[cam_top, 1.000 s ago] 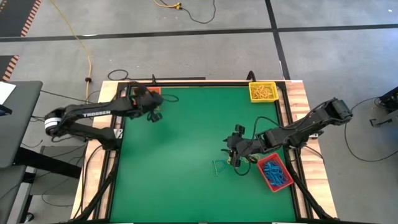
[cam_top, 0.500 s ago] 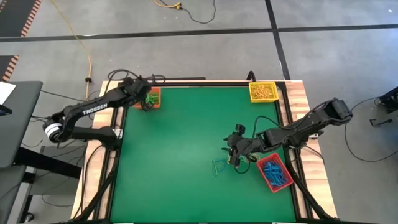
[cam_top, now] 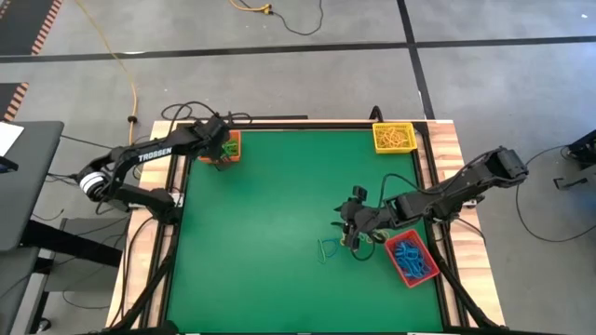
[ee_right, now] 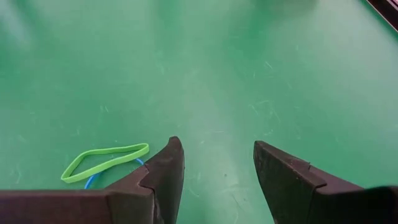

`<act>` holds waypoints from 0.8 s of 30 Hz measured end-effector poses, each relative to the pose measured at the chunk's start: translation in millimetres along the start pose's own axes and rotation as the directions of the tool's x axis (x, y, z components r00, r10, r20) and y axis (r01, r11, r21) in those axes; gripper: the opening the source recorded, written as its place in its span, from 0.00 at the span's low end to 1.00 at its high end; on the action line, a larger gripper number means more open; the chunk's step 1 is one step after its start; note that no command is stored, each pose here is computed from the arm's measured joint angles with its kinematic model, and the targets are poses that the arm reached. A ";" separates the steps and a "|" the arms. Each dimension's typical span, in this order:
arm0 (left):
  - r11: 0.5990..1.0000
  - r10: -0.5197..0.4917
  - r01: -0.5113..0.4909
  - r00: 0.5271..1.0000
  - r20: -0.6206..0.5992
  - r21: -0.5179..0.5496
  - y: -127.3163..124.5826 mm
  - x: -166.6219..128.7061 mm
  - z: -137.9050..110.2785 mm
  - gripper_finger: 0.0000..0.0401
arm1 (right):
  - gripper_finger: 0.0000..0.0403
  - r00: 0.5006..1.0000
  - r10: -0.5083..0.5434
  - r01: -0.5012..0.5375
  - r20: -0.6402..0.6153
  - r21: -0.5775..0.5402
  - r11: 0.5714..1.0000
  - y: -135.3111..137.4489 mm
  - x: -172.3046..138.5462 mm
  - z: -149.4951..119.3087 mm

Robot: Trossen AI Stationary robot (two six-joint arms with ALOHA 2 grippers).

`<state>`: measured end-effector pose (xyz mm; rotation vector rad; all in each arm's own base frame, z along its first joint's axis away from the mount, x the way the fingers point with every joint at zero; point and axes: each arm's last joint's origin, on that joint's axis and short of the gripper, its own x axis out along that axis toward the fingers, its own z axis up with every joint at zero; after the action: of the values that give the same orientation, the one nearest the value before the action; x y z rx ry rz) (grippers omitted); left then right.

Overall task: Sort rubber bands into baskets
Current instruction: Put the green rubber band into the orange bin

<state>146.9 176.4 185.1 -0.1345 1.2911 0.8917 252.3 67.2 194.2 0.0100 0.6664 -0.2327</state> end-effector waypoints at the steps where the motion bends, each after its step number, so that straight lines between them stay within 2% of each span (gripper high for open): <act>1: 1.000 -0.027 0.027 1.000 0.004 -0.008 -0.9 0.3 0.1 0.33 | 0.54 1.000 0.001 -0.001 0.000 0.000 1.000 0.1 0.0 0.0; 6: 0.981 -0.188 0.190 0.982 0.033 -0.043 -0.5 -3.8 3.2 0.43 | 0.54 1.000 0.001 -0.001 -0.001 0.000 1.000 -0.1 0.1 0.0; 11: 0.955 -0.289 0.292 0.956 0.059 -0.054 2.5 -12.0 10.2 0.45 | 0.54 1.000 0.001 -0.001 -0.001 0.000 1.000 -0.1 0.1 0.0; 17: 0.963 -0.259 0.264 0.963 0.074 -0.055 8.4 -20.7 18.6 0.45 | 0.54 1.000 0.001 -0.001 -0.001 0.000 1.000 -0.1 0.1 0.0; 22: 0.990 -0.103 0.108 0.993 0.061 -0.085 16.1 -26.0 23.8 0.45 | 0.54 1.000 0.000 0.000 -0.001 -0.001 1.000 -0.2 0.1 0.0; 24: 0.986 -0.137 0.143 0.988 0.072 -0.087 14.7 -27.0 24.9 0.45 | 0.54 1.000 0.001 -0.001 -0.001 -0.001 1.000 -0.2 0.1 -0.1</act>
<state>156.7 186.6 222.0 -0.2633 1.1646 0.8280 252.3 67.0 194.2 0.0093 0.6680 -0.2318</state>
